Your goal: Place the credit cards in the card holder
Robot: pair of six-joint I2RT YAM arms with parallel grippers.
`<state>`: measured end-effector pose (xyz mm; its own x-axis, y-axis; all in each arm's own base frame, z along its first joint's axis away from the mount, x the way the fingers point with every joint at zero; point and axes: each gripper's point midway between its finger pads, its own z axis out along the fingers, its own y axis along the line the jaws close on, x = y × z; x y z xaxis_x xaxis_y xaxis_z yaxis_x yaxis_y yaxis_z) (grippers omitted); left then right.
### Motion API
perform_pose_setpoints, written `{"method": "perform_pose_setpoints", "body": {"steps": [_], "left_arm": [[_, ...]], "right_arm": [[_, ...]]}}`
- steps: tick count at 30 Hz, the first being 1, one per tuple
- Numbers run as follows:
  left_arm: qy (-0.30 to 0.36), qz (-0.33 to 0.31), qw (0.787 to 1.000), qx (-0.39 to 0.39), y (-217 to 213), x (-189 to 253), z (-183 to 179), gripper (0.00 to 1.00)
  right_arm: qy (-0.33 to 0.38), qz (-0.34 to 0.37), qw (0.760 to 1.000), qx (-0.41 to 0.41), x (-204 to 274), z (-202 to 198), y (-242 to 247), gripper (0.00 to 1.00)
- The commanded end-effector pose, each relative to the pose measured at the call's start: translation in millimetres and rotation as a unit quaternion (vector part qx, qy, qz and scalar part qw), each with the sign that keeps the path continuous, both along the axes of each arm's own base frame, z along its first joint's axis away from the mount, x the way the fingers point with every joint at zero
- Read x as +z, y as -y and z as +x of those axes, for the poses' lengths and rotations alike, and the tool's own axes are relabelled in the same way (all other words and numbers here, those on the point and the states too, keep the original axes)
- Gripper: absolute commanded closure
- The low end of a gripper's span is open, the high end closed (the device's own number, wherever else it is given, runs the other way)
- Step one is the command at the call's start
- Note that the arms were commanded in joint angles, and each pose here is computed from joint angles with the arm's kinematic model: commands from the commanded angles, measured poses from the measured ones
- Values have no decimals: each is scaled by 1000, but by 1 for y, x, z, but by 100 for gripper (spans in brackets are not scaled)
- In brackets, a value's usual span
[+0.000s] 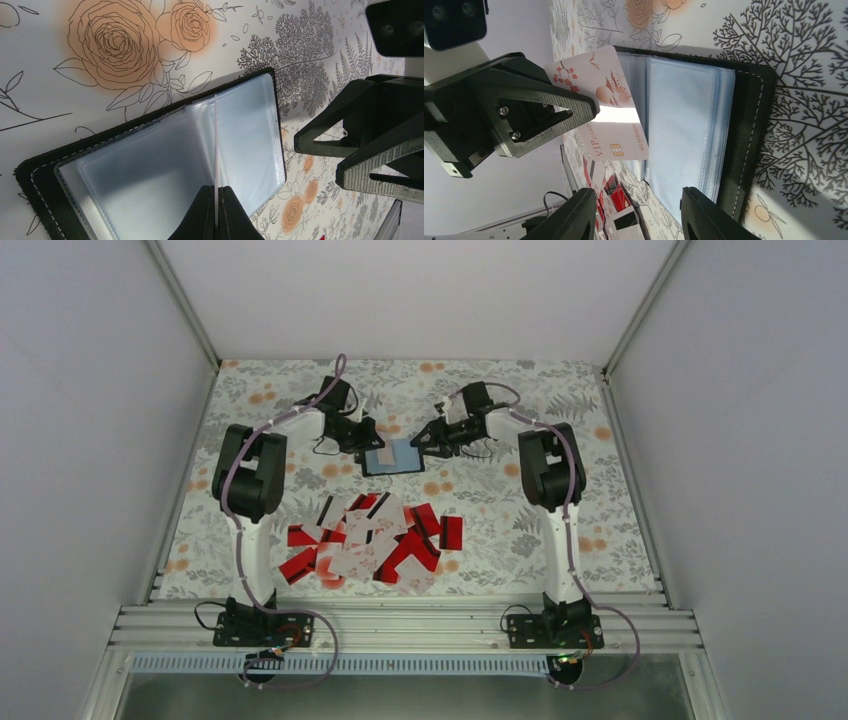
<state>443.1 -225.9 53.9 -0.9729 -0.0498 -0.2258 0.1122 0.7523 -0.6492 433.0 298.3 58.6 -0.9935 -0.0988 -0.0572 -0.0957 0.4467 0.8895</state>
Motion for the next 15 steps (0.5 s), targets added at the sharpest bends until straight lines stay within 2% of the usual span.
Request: {"method": "perform_pose_setpoints", "body": {"steps": [1,6,15], "left_arm": [[-6,-10,1000,2,1,-4,3,98],[-10,-12,1000,3,1,-7,2,98],[-26,-35,999,8,6,-11,-1,98]], "right_arm": [[-5,4,1000,11,-14,-6,-5,57],[-16,-1,1000,12,-23,-10,-3,62],[-21,-6,1000,16,-32,-14,-2,64]]}}
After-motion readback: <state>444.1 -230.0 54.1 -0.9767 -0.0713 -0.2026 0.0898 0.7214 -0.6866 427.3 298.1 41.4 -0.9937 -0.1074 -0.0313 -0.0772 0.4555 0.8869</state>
